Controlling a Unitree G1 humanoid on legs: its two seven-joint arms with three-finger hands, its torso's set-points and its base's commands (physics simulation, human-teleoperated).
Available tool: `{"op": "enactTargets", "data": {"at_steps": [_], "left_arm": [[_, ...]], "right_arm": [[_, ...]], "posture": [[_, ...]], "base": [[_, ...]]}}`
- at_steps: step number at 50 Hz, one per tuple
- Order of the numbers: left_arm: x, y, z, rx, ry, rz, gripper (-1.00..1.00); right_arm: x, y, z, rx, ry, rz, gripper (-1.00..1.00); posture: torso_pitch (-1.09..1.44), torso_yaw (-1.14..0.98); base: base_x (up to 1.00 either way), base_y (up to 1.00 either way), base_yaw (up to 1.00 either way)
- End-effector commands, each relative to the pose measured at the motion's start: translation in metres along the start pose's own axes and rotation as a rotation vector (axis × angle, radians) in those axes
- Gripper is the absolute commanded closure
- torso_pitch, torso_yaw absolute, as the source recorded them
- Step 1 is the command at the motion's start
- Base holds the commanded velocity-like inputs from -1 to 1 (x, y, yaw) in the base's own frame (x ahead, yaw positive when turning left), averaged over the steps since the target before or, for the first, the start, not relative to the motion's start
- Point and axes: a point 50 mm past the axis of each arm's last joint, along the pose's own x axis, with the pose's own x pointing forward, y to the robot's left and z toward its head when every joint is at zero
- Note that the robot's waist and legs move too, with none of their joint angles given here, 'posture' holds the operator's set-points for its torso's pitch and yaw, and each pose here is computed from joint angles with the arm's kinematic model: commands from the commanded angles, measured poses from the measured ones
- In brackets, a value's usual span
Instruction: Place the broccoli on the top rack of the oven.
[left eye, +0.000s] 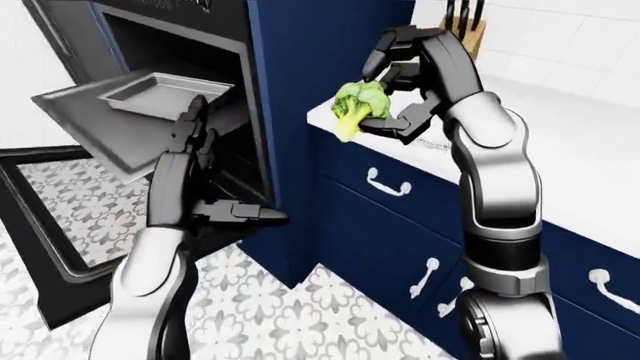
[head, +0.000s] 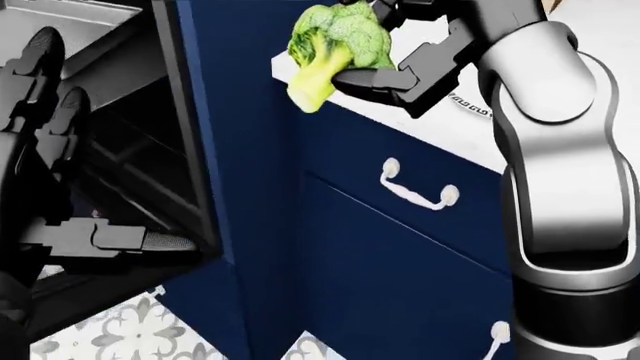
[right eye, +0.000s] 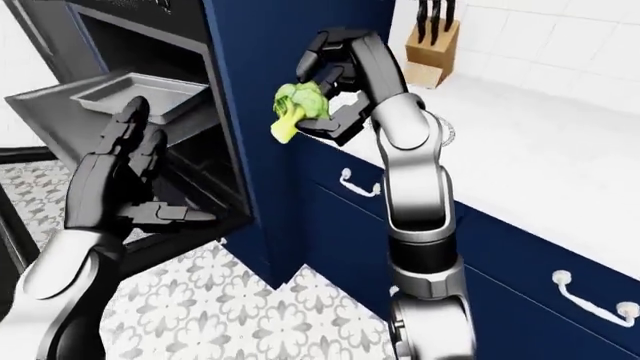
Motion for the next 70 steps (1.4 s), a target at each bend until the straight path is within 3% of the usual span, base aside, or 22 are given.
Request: {"op": "enactTargets", "data": {"at_steps": [1,31,40,62,70], "left_arm": [[-0.002,-0.002,0.013,0.005,-0.077,-0.011,-1.00],[0.000,-0.001,0.025,0.017,-0.091,-0.012,-1.00],[0.000,-0.002,0.024,0.015,-0.092,-0.013,-1.00],[-0.001,0.000,0.025,0.011,-0.094,-0.010,-1.00],[-0.001,0.000,0.024,0.010,-0.094,-0.009,-1.00]], "right_arm": [[-0.002,-0.006,0.013,-0.015,-0.055,-0.034,1.00],[-0.007,-0.002,0.011,0.006,-0.043,-0.024,1.00],[-0.006,0.001,0.009,0.041,-0.039,0.002,1.00],[-0.008,0.006,0.013,0.033,-0.062,0.014,1.00],[-0.008,0.007,0.013,0.031,-0.062,0.018,1.00]], "posture": [[0.00,0.00],[0.00,0.00],[0.00,0.00],[0.00,0.00],[0.00,0.00]], "base": [[0.00,0.00,1.00],[0.00,0.00,1.00],[0.00,-0.04,0.00],[0.00,-0.66,0.00],[0.00,0.00,1.00]]}}
